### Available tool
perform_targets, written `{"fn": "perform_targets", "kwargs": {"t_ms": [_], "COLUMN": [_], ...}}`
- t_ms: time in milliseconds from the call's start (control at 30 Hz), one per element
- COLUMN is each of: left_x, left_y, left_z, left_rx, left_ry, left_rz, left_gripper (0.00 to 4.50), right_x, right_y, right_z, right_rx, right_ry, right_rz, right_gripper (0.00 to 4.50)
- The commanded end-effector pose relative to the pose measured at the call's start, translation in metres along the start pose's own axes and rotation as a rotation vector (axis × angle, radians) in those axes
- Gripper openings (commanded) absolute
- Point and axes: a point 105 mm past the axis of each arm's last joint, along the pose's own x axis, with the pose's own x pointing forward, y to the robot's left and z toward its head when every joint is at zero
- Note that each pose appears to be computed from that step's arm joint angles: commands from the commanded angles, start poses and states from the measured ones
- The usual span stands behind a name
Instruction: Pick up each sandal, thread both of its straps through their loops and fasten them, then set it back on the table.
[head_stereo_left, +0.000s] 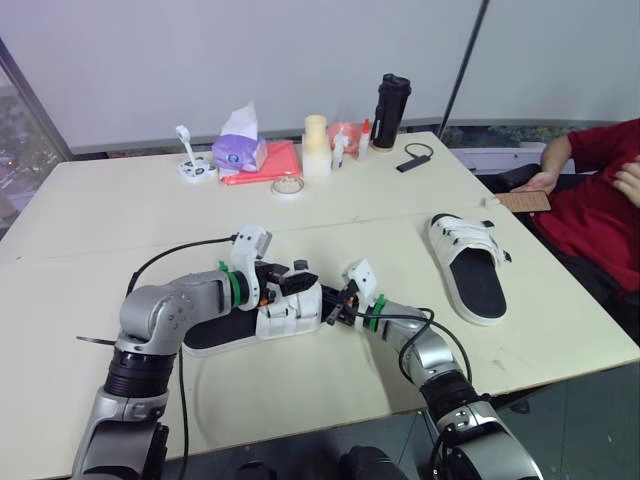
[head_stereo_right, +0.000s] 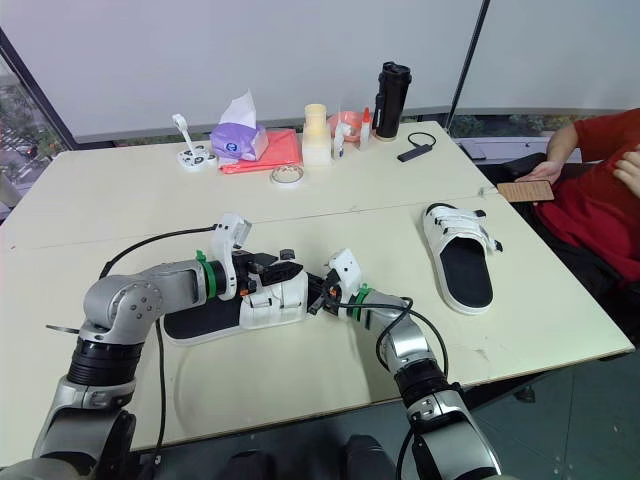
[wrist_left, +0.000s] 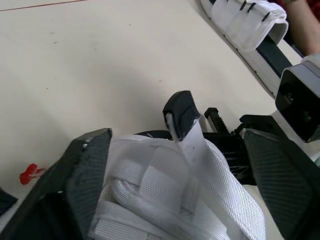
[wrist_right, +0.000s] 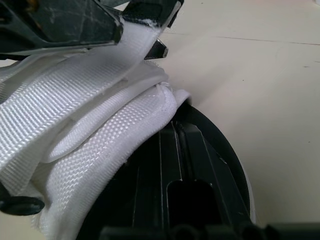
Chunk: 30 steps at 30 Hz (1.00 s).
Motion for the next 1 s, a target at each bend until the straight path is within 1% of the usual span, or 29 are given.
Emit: {"fn": "perform_targets", "kwargs": {"t_ms": [33, 100, 200, 233, 267, 300, 400, 500, 600, 733, 800, 1000], "left_x": [-0.004, -0.004, -0.003, -0.002, -0.002, -0.002, -0.002, -0.010, -0.018, -0.022, -0.020, -0.013], "left_y": [0.000, -0.004, -0.006, -0.006, -0.006, -0.006, -0.010, -0.021, -0.030, -0.030, -0.018, 0.024], "left_z": [0.013, 0.016, 0.019, 0.019, 0.019, 0.020, 0.029, 0.043, 0.053, 0.061, 0.062, 0.041], "left_rx": [0.028, 0.018, 0.012, 0.013, 0.010, 0.005, -0.015, -0.013, -0.006, -0.011, -0.029, -0.083], "left_ry": [-0.062, -0.084, -0.100, -0.100, -0.106, -0.112, -0.158, -0.216, -0.246, -0.275, -0.279, -0.228], "left_rz": [0.009, -0.011, -0.022, -0.021, -0.023, -0.025, -0.056, -0.155, -0.238, -0.260, -0.197, -0.005], "left_gripper": [3.72, 2.90, 1.37, 0.93, 0.36, 0.08, 0.08, 0.08, 0.08, 0.08, 0.08, 0.08], "right_x": [-0.025, -0.024, -0.024, -0.024, -0.024, -0.024, -0.024, -0.025, -0.025, -0.025, -0.025, -0.024], "right_y": [-0.005, -0.005, -0.005, -0.005, -0.005, -0.005, -0.006, -0.005, -0.005, -0.005, -0.005, -0.005], "right_z": [-0.077, -0.077, -0.077, -0.077, -0.077, -0.077, -0.077, -0.077, -0.078, -0.078, -0.078, -0.077], "right_rx": [0.147, 0.147, 0.147, 0.146, 0.146, 0.146, 0.146, 0.147, 0.149, 0.149, 0.148, 0.147], "right_ry": [0.252, 0.252, 0.251, 0.252, 0.252, 0.252, 0.253, 0.254, 0.255, 0.255, 0.255, 0.251], "right_rz": [-0.086, -0.085, -0.085, -0.086, -0.085, -0.085, -0.087, -0.088, -0.089, -0.087, -0.087, -0.087], "right_gripper": [0.00, 0.00, 0.00, 0.00, 0.00, 0.00, 0.00, 0.00, 0.00, 0.00, 0.00, 0.00]}}
